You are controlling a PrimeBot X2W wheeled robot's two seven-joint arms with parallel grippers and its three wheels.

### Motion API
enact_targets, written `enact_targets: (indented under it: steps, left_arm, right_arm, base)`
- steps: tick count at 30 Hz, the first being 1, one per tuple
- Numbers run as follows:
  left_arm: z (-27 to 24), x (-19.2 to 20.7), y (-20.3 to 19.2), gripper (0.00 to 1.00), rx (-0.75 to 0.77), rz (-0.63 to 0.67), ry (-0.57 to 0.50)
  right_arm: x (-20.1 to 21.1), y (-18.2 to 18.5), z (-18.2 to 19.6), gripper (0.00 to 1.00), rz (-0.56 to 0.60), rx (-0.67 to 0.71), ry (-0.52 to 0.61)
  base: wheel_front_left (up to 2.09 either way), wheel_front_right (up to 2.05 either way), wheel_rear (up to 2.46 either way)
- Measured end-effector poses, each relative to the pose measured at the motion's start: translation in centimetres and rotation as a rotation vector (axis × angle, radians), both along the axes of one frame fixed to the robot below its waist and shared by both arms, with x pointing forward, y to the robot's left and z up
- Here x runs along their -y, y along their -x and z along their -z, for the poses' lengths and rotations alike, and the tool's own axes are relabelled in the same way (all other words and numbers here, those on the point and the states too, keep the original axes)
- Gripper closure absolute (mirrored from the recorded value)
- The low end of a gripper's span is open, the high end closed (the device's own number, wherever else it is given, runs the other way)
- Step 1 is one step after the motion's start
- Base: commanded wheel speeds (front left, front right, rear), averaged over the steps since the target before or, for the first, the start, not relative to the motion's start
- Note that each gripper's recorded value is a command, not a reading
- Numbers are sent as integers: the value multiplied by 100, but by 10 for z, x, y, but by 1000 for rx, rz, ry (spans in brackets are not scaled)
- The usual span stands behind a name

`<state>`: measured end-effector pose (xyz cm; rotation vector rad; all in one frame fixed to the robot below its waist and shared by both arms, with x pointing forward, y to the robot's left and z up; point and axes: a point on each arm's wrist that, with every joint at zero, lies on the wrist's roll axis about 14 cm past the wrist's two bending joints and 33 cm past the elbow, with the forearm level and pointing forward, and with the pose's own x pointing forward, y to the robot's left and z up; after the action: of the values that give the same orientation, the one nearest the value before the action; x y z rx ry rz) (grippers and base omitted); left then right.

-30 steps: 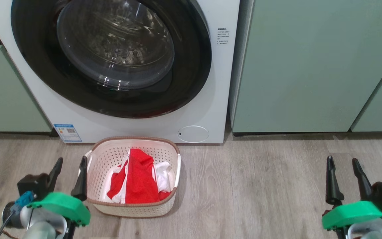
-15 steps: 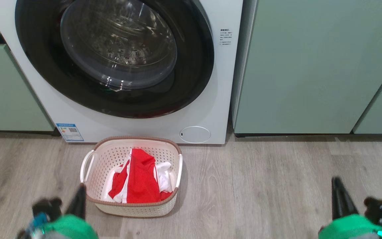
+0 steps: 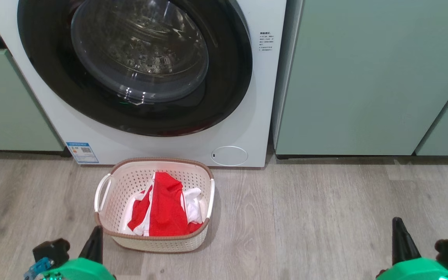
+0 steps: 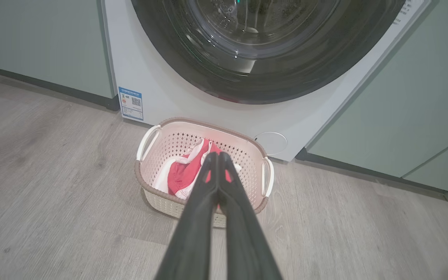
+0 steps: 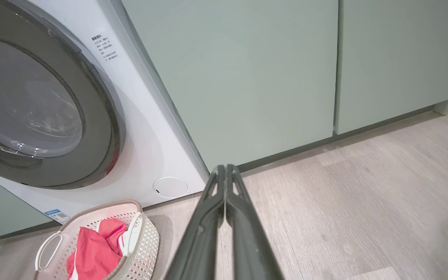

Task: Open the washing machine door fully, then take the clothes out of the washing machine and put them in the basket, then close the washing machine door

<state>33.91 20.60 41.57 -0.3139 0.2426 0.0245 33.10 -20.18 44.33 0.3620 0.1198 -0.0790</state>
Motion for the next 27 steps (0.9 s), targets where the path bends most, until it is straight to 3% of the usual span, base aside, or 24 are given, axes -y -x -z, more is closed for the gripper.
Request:
enact_targets:
  steps: [27]
  left_arm:
    - [-8, 2, -7, 100, 2, -99, 286]
  right_arm:
    - [6, -10, -4, 100, 71, -1, -282]
  base:
    - [0, 0, 0]
